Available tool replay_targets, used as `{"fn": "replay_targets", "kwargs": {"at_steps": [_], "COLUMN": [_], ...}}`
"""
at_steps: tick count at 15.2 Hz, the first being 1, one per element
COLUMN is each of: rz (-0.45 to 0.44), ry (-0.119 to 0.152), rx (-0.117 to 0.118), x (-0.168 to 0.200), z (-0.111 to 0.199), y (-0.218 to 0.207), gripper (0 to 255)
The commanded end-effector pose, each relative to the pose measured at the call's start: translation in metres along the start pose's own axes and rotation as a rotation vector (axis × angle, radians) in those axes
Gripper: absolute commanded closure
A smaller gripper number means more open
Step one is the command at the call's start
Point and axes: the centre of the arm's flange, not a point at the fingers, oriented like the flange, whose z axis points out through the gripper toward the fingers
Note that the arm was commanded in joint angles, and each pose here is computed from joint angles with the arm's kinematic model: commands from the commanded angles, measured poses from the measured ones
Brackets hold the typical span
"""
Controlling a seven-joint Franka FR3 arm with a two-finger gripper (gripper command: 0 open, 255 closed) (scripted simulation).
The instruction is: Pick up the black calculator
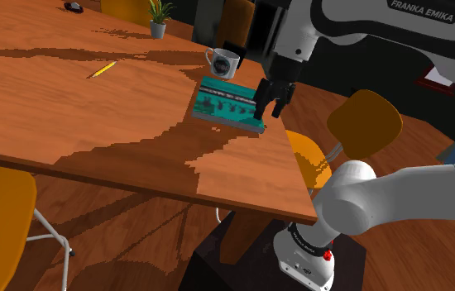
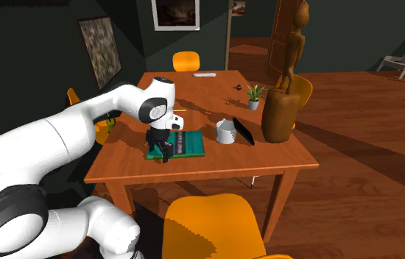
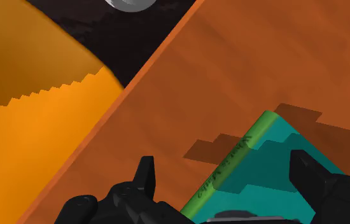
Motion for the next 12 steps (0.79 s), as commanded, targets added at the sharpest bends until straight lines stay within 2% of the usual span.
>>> {"fn": "replay_targets", "kwargs": {"at_steps": [1, 12], "rz": [0.000, -0.195], "ry": [0.000, 0.084], "rx": [0.000, -0.305], "x": [0.000, 0.095], "z": [0.000, -0.026], "y": [0.000, 0.039], "gripper": [0, 0]}}
